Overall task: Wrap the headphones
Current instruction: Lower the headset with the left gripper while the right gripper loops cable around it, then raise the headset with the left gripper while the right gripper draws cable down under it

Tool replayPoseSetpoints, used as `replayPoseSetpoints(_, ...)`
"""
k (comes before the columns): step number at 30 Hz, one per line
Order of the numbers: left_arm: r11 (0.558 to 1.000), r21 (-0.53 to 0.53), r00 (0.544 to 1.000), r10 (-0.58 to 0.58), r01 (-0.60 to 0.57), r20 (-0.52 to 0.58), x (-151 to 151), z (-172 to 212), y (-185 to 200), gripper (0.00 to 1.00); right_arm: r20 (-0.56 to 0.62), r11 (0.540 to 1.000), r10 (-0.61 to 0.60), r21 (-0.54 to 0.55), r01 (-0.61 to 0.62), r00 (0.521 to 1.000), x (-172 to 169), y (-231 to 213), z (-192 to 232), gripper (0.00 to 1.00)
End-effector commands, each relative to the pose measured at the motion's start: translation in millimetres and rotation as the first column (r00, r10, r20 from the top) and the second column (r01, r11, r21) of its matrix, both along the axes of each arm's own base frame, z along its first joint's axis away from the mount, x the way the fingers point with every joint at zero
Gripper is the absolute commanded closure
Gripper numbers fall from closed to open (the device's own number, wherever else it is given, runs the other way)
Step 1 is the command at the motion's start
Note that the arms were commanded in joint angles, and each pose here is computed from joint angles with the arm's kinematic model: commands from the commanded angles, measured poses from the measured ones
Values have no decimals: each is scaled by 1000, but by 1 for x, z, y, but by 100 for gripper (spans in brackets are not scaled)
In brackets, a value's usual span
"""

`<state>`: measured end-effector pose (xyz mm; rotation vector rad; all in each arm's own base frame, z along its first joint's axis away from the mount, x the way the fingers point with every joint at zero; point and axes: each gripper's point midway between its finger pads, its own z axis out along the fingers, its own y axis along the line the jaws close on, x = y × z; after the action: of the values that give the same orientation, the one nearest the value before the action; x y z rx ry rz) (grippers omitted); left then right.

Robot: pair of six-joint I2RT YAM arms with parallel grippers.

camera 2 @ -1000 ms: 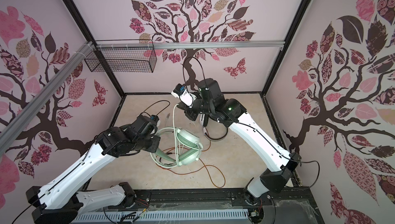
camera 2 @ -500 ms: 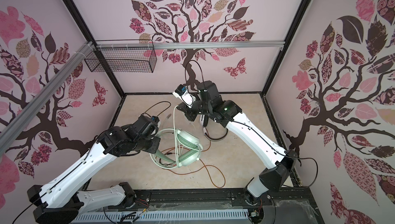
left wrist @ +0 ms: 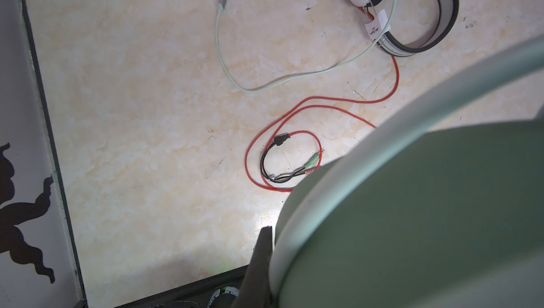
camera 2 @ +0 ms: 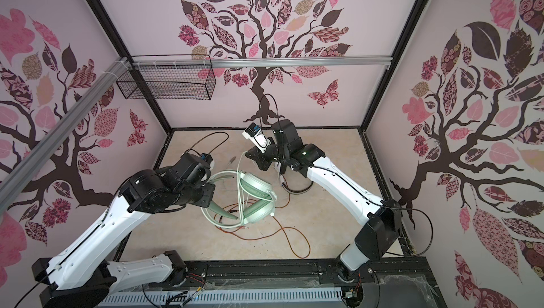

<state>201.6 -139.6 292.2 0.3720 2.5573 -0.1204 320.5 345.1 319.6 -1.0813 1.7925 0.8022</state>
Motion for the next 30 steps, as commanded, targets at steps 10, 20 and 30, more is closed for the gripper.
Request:
replayPoseSetpoints(10,984,-98,965,167,-150,202,25,102,11,100,-60,997,7,83,-2,998,-11,-5,-35,28)
replayPoseSetpoints(20,961,-194,922,249,-197,296,33,161,17,100,-34,995,-42,94,45,999,-30,-37,-42,8)
replayPoseSetpoints(30,953,-224,911,268,-204,313,40,170,12,100,-149,977,34,214,-1,988,-61,-38,-67,8)
